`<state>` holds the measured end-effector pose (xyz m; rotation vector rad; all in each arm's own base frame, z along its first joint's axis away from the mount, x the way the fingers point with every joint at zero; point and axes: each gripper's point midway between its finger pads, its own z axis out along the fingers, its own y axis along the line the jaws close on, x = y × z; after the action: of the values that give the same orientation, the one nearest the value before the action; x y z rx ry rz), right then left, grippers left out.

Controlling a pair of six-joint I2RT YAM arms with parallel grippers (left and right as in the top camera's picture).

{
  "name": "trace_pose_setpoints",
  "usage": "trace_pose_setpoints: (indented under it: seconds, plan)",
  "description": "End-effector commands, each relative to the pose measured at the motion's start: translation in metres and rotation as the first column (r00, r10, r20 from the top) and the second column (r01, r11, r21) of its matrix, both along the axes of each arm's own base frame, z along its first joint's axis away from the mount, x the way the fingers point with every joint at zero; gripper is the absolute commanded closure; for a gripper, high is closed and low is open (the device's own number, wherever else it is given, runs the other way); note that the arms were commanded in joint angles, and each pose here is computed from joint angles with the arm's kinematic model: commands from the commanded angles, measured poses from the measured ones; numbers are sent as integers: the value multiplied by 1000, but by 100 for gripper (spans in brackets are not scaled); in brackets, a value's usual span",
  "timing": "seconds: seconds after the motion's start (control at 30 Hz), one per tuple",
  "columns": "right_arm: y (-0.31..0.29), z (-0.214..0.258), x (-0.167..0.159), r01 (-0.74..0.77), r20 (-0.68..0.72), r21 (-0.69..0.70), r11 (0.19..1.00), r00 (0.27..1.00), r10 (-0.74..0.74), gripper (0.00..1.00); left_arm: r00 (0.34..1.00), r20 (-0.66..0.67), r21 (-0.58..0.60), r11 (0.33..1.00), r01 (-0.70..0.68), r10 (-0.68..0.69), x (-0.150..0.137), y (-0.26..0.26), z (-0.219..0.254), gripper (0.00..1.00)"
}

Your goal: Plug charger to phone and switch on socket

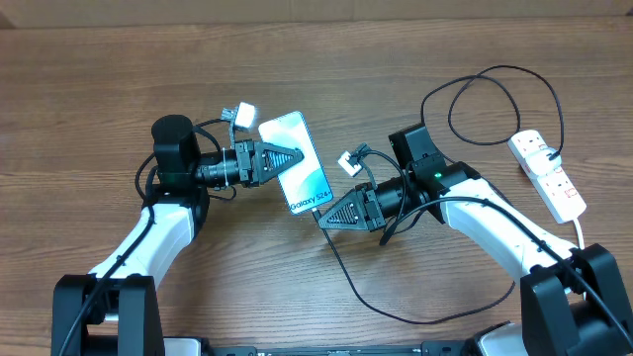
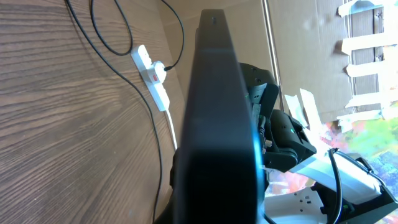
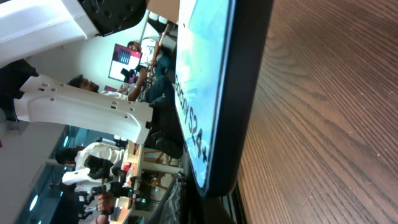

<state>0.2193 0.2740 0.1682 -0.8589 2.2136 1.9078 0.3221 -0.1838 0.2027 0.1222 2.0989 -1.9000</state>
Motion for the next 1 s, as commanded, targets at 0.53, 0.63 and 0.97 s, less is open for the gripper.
trace_pose_setpoints:
  seconds: [0.53,0.63,0.97]
  plan:
    - [7,22,16,14,65,55,998,998,-18,96,997,54,-7,999,46,-46,-7,0,7,96]
    - [6,21,15,15,50,48,999,999,-18,93,998,57,-4,999,38,-38,-6,0,7,96]
    - [4,13,15,38,27,3,999,999,-38,60,995,88,45,998,-54,50,9,4,-3,96]
